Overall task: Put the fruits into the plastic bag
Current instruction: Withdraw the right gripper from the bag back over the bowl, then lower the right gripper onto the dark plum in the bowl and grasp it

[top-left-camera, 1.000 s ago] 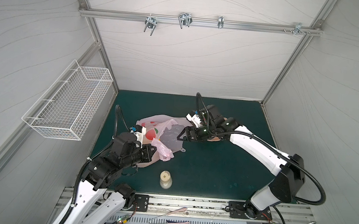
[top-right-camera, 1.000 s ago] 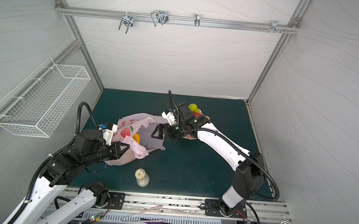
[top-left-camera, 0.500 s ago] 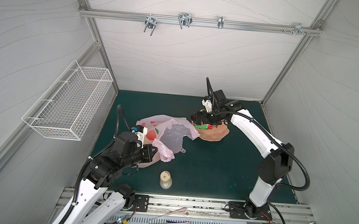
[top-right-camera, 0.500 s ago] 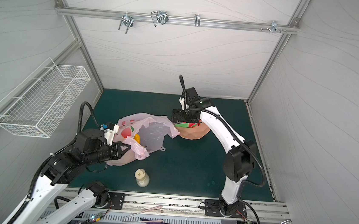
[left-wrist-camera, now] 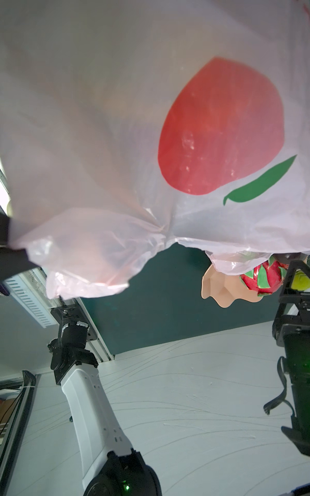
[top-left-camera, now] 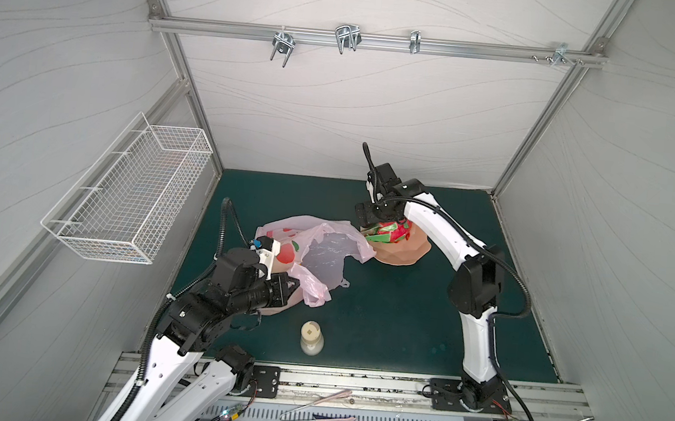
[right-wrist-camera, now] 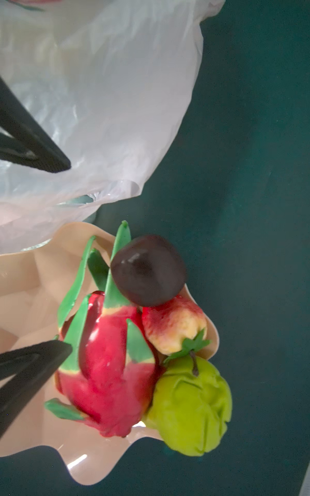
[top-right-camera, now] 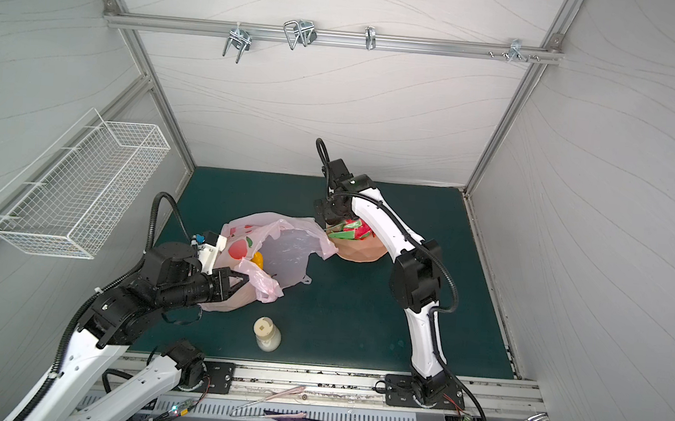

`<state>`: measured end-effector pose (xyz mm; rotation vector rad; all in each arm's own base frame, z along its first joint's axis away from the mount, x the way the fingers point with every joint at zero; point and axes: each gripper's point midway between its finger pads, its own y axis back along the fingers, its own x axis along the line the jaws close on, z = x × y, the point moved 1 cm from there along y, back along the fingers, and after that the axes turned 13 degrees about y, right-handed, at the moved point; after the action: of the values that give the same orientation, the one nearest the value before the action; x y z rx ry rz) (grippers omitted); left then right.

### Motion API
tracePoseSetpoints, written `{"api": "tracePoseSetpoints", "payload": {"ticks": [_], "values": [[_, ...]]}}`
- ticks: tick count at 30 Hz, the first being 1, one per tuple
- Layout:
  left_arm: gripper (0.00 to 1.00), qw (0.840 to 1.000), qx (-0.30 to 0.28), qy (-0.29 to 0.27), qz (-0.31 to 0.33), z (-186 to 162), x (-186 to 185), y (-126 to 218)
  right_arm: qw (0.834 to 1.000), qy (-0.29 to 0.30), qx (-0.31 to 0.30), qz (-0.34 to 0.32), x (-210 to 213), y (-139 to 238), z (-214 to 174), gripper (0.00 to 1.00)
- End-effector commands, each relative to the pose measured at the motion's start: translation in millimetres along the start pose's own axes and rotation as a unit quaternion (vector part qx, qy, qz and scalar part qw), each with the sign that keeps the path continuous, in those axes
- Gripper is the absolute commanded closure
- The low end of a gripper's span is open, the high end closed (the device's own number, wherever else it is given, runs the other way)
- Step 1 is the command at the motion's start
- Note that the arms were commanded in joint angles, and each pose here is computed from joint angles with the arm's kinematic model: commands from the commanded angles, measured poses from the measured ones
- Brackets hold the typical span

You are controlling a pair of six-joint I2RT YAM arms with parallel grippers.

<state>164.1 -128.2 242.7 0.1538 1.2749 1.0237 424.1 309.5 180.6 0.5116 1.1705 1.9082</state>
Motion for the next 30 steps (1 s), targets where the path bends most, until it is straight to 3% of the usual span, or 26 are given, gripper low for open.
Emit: {"api": "tracePoseSetpoints", "payload": {"ticks": [1,15,30], "values": [[1.00,1.000,0.004,-0.005,-0.025,1,-10,-4,0.999,0.023,0.019,-0.040,-3,-17,-2,0.01],[1.00,0.999,0.026,-0.008,-0.032,-6,-10,-7,0.993,0.043,0.014,-0.111,-13,-55,9,0.01],[1.00,0.999,0.029,-0.010,-0.033,-6,-11,-7,0.990,0.059,0.038,-0.120,-14,-79,1,0.05]]}}
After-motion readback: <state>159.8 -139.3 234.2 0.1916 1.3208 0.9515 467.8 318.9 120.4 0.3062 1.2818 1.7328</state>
